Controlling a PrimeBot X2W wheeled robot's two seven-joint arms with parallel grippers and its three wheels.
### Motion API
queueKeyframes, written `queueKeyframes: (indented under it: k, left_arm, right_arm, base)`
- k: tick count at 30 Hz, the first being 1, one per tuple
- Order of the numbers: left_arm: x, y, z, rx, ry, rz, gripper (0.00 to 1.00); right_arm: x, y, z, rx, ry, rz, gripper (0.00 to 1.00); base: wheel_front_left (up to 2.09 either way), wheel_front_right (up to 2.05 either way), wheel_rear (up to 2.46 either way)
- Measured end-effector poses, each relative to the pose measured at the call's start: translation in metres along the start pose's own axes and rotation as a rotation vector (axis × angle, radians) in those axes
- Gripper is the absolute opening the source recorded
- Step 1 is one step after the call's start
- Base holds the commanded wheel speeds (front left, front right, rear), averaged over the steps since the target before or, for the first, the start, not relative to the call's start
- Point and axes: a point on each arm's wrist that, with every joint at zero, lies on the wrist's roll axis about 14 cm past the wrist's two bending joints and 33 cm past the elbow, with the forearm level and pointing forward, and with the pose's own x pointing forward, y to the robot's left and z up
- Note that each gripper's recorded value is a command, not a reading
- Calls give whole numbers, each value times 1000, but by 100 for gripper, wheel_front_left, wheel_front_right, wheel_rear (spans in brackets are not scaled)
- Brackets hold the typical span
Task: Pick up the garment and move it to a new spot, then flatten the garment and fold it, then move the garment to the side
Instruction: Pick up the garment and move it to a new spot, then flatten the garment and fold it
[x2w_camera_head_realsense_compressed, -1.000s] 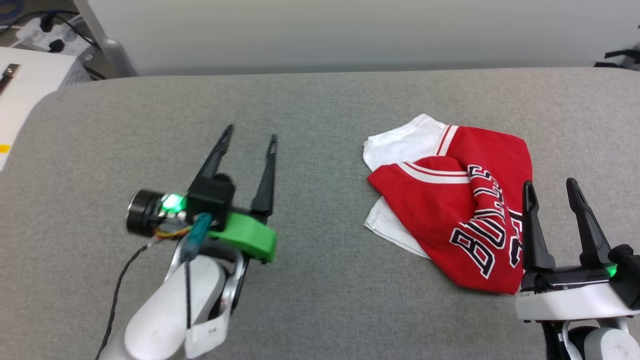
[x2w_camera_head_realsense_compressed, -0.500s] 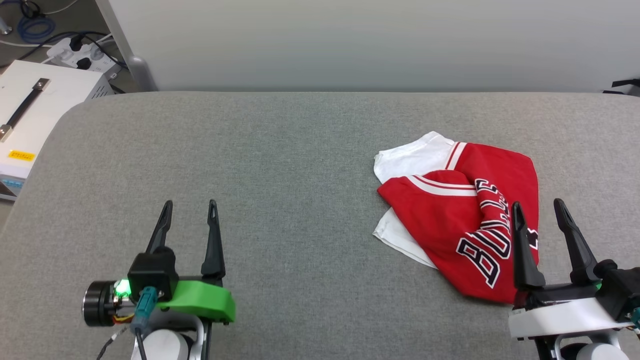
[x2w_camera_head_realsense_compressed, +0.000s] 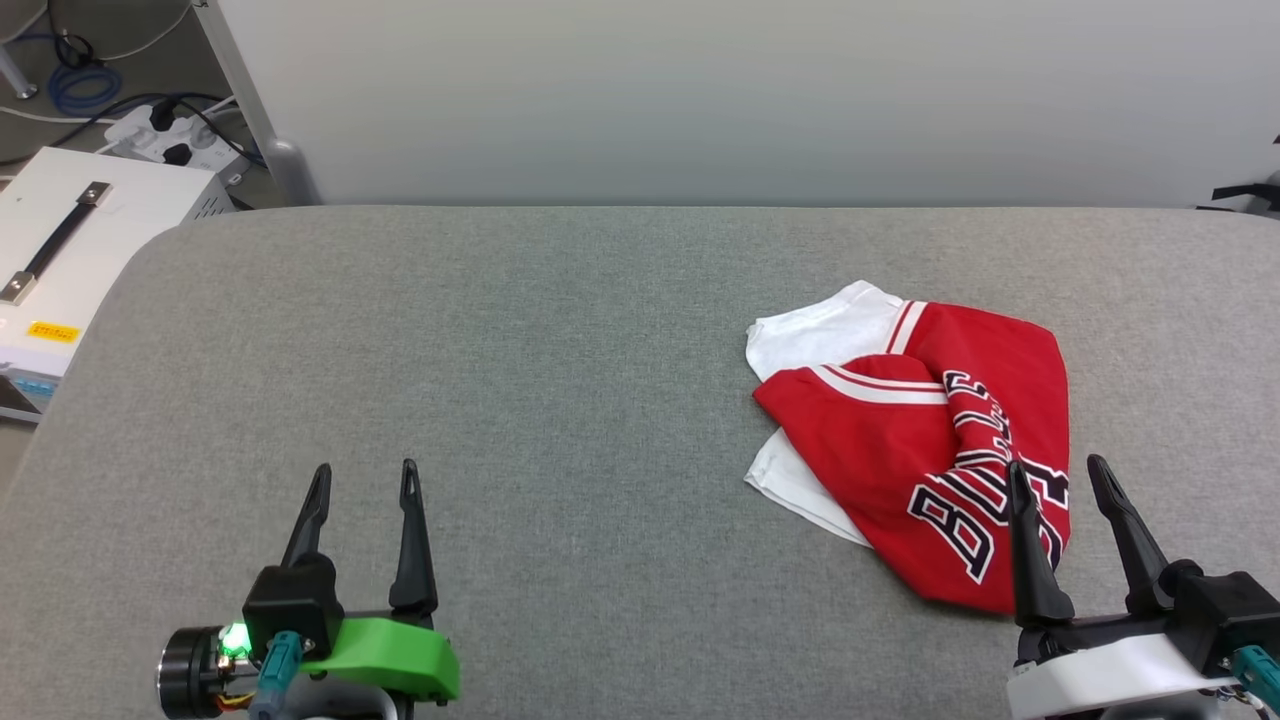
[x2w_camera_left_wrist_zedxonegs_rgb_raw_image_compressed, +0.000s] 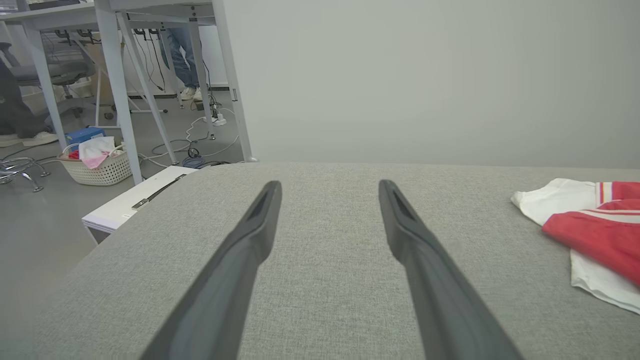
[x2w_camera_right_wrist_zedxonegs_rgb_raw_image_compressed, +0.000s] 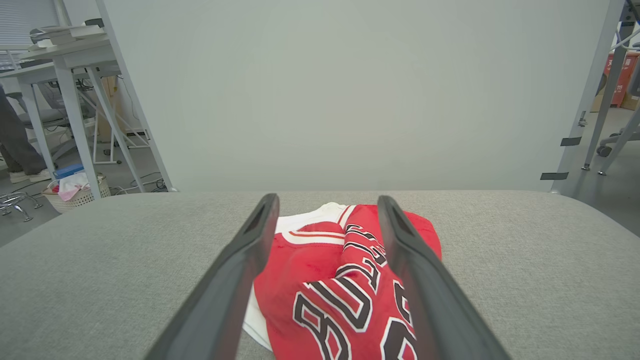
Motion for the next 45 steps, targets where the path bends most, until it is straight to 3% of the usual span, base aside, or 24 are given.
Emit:
queueKeyframes:
  k: [33,45]
  left_arm:
    - [-11,2,-17,17,52,-19,100]
    - [69,-18,51,72,-165,-197,100]
  right_arm:
    - [-3,4,-12,2,38,11,100]
    - [3,3,-18,-3,54,10,100]
  base:
    - [0,0,0]
    - [0,0,0]
